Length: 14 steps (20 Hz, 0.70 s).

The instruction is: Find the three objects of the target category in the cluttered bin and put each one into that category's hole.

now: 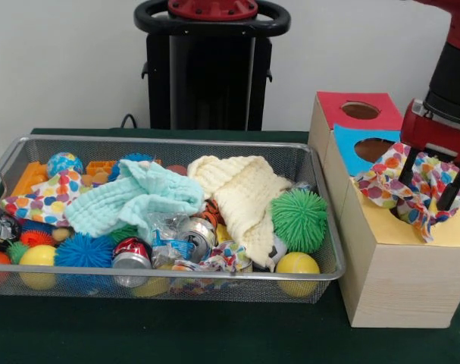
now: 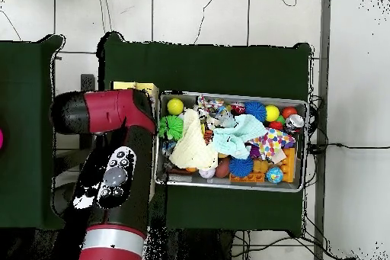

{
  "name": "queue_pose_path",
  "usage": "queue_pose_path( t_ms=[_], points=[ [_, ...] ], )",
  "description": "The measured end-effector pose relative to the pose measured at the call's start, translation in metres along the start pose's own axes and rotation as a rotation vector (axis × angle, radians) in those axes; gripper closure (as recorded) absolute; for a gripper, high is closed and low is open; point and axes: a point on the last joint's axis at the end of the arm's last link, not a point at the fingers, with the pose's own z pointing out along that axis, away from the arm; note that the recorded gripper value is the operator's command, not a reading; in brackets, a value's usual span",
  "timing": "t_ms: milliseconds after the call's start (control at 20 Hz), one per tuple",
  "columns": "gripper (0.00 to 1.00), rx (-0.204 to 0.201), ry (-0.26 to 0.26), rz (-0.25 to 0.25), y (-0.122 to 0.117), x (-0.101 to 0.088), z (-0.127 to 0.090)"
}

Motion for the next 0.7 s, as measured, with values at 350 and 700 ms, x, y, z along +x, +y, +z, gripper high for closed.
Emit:
queue_pose_path(
  t_ms=[350, 700],
  points=[
    [0.0, 0.023, 0.004, -0.008, 0.002, -0.0017, -0.0005],
    [0.0, 0.055, 0.005, -0.019, 0.0044, -0.0049, -0.0009]
  ],
)
